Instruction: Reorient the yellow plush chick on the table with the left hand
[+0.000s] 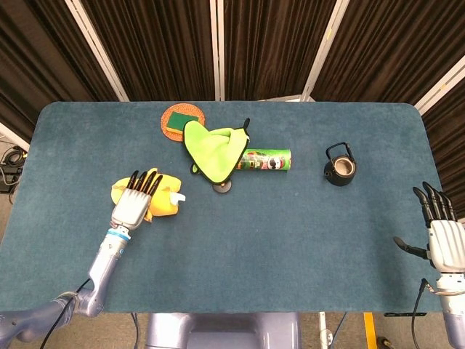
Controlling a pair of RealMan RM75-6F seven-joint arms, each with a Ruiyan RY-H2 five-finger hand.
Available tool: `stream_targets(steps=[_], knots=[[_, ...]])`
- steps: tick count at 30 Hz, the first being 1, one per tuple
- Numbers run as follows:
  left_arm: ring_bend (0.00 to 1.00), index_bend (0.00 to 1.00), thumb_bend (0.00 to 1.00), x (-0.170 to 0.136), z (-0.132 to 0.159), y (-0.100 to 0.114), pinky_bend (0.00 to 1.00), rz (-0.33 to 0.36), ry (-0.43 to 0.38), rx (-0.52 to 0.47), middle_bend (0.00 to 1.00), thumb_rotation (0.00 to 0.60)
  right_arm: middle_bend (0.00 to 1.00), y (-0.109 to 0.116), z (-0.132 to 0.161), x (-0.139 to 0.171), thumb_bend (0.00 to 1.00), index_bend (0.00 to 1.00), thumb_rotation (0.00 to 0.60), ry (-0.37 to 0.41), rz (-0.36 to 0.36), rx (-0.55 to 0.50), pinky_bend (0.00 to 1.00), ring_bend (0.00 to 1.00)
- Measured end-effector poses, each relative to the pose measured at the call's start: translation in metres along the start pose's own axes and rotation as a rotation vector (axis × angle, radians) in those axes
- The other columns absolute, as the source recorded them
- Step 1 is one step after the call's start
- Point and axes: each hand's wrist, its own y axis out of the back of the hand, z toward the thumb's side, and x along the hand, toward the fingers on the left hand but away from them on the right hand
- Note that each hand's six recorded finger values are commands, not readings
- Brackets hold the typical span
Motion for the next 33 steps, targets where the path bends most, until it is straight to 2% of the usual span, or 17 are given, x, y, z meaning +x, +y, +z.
stream_targets(steps=[15,21,27,33], knots=[[0.00,0.00,1.00,-0.005,-0.054,0.002,0.00,0.033,0.086,-0.034,0.00,0.600,0.00,-0.001,0.002,0.001,0.06,0.02,0.600,0.004,0.003,0.005,0.00,0.00],[0.00,0.00,1.00,-0.001,-0.042,0.000,0.00,0.030,0.060,-0.035,0.00,0.600,0.00,-0.002,0.003,0.000,0.06,0.02,0.600,0.004,0.005,0.004,0.00,0.00],[0.00,0.00,1.00,0.006,-0.012,-0.003,0.00,0.021,0.012,-0.029,0.00,0.600,0.00,0.001,0.002,0.000,0.06,0.02,0.600,0.001,-0.001,-0.004,0.00,0.00],[0.00,0.00,1.00,0.009,0.016,0.008,0.00,0.067,-0.037,-0.042,0.00,0.600,0.00,0.001,0.003,0.001,0.06,0.02,0.600,0.006,0.000,-0.008,0.00,0.00]])
